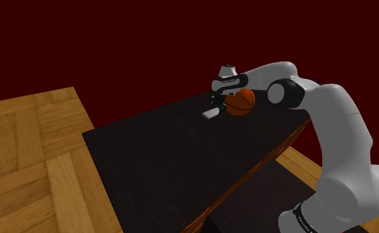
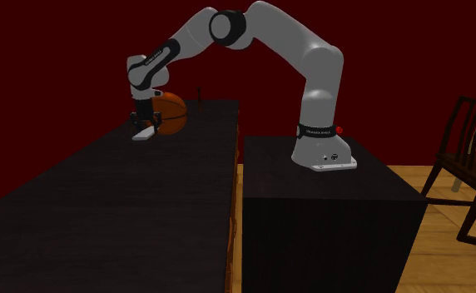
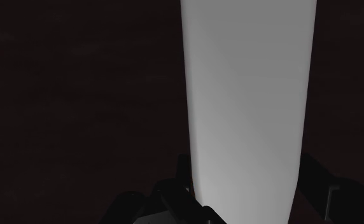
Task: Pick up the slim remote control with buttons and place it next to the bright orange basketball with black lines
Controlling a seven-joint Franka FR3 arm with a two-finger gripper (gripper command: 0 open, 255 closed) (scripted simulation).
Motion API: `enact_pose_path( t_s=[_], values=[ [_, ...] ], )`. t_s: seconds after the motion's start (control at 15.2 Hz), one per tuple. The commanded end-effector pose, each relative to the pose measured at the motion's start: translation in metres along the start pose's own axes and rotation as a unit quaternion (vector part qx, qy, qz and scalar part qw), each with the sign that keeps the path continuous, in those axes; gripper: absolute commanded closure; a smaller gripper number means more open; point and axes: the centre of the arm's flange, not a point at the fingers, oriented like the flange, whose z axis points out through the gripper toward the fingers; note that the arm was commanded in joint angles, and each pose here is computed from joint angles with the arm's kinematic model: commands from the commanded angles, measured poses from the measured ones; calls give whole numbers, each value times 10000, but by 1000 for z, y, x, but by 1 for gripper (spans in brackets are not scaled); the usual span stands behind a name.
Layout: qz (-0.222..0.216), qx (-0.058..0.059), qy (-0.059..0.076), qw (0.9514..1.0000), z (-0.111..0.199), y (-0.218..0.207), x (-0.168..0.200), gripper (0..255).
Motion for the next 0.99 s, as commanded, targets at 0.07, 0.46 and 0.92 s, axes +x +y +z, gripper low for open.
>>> enact_pose_path(
  t_s=[0.07,0.46,0.92],
  values=[
    [0,4,1,10000,16,0,0,255],
    [0,4,1,10000,48,0,0,255],
    [0,4,1,10000,66,-1,1,255]
  ],
)
